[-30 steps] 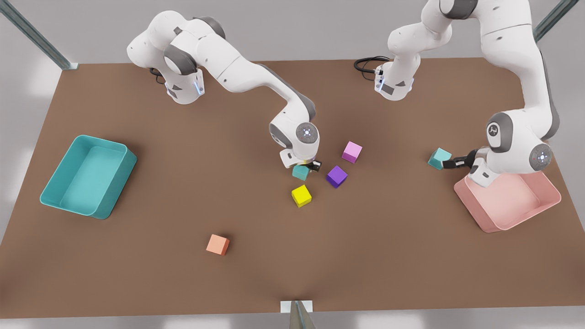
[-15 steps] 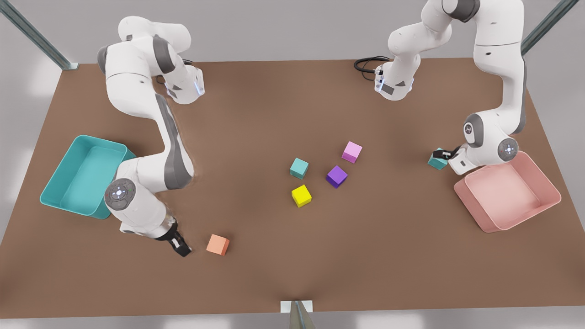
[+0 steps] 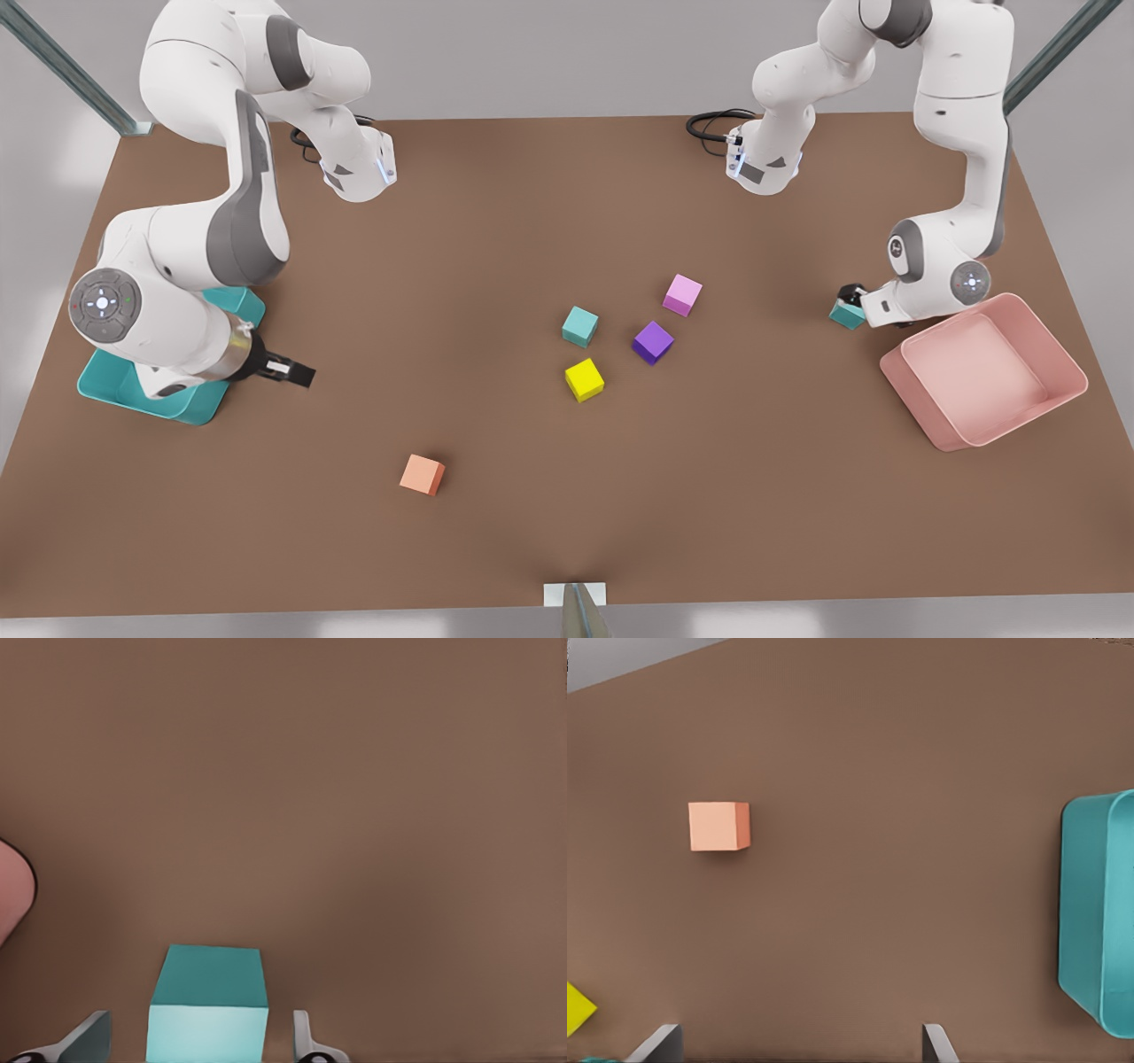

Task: Stack the two blue cubes on top of each other

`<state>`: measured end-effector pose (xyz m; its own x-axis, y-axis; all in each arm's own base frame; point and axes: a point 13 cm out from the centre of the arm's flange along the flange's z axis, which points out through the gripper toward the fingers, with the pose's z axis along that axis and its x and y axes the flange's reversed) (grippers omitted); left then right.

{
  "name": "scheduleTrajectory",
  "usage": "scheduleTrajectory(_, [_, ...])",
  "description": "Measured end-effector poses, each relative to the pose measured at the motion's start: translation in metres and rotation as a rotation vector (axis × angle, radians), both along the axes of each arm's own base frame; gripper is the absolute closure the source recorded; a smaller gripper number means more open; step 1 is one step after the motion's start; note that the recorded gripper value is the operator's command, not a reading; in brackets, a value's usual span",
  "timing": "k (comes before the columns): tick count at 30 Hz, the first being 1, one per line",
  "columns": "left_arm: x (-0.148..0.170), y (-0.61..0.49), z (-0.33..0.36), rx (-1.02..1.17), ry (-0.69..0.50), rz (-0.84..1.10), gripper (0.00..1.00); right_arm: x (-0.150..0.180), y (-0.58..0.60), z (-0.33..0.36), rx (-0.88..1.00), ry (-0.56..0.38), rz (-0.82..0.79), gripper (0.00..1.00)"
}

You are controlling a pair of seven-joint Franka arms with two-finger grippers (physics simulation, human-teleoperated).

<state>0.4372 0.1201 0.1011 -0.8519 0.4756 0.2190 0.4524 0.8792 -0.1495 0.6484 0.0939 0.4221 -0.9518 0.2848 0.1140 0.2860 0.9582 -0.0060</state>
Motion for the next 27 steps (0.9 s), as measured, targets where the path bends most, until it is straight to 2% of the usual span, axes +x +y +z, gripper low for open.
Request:
scheduleTrajectory(8, [-0.009, 0.002, -0.029, -0.028, 0.009, -0.074, 0.00, -0.008, 0.002, -0.002, 0.021, 0.026, 0.168, 0.00])
scheduleTrajectory(18, [-0.013, 0.007, -0.051, -0.044, 0.005, -0.123, 0.00, -0.010, 0.001, -0.003, 0.038, 0.032, 0.290, 0.00])
scheduleTrajectory(19, [-0.013, 0.006, -0.052, -0.045, 0.003, -0.128, 0.03, -0.010, 0.001, -0.003, 0.039, 0.032, 0.299, 0.00])
scheduleTrajectory(20, [-0.012, 0.006, -0.052, -0.046, 0.001, -0.133, 0.12, -0.010, 0.001, -0.004, 0.040, 0.033, 0.307, 0.00])
scheduleTrajectory(21, [-0.012, 0.006, -0.052, -0.046, 0.000, -0.137, 0.25, -0.010, 0.001, -0.004, 0.042, 0.033, 0.315, 0.00])
scheduleTrajectory(22, [-0.012, 0.007, -0.052, -0.046, -0.002, -0.140, 0.29, -0.010, 0.002, -0.004, 0.043, 0.034, 0.323, 0.00])
scheduleTrajectory(27, [-0.008, 0.006, -0.050, -0.046, -0.012, -0.158, 0.29, -0.010, 0.002, -0.006, 0.047, 0.035, 0.355, 0.00])
